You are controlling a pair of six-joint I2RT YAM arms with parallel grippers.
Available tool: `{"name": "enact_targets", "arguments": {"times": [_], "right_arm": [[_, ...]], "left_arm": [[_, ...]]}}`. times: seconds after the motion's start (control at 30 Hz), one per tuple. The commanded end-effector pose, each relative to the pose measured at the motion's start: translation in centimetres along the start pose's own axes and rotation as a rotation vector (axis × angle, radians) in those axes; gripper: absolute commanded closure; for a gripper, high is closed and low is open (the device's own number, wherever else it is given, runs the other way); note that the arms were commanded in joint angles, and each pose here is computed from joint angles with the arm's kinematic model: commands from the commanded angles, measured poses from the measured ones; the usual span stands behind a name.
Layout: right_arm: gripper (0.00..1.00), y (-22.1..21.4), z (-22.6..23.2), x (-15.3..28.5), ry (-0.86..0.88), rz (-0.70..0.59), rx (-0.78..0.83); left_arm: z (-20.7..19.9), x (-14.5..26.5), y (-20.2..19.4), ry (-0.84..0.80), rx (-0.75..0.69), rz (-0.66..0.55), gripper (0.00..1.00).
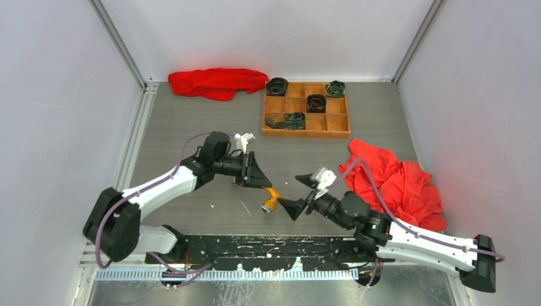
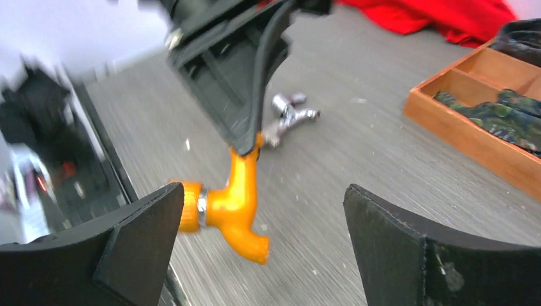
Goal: Install the water faucets
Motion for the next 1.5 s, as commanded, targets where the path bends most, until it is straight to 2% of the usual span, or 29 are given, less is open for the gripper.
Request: {"name": "enact_targets", "arguments": {"times": [0.0, 0.2, 0.33, 0.47, 0.77, 1.0, 1.07, 1.33, 1.47], "right_arm": [[0.00, 6.8, -0.7, 1.3, -0.115, -0.301, -0.436], [0.00, 9.9, 0.3, 1.7, 0.067, -0.398, -0.672], [0.00, 10.4, 0.1, 1.4, 0.188, -0.399, -0.834], [0.00, 9.8, -0.4, 0.5, 0.272, -0.379, -0.966], [0.00, 8.5, 0.8, -1.9, 0.418, -0.255, -0.954], [0.28, 8.4, 1.0, -2.8, 0.464, -0.251, -0.961], [0.31, 8.6, 1.0, -3.0, 0.472, -0.258, -0.962], [0.25, 9.3, 0.8, -3.7, 0.481, -0.282, -0.955], [0.25, 9.3, 0.7, -4.0, 0.482, -0.285, -0.959]], "left_arm": [[-5.1, 2.3, 2.7, -0.204, -0.249, -0.304, 1.00], [-7.6, 4.5, 3.4, -0.322, -0.445, -0.554, 1.00], [-8.3, 5.2, 3.3, -0.378, -0.499, -0.631, 1.00], [-8.6, 5.5, 3.2, -0.409, -0.511, -0.655, 1.00], [-9.2, 5.6, 3.4, -0.435, -0.512, -0.656, 1.00], [-9.2, 5.5, 3.2, -0.451, -0.503, -0.634, 1.00], [-9.2, 5.5, 3.2, -0.453, -0.500, -0.634, 1.00], [-9.3, 5.4, 2.9, -0.480, -0.497, -0.615, 1.00], [-9.3, 5.4, 2.8, -0.488, -0.495, -0.614, 1.00]]}}
Point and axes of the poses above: each gripper's point midway between its finger pads, its own x axis back along the fingers, its own z axis along the line the jaws close on, y = z × x, the point moved 5 cm from there along x, back along the fingers, and after that the axes turned 6 degrees about -x, right-handed, at the moved point
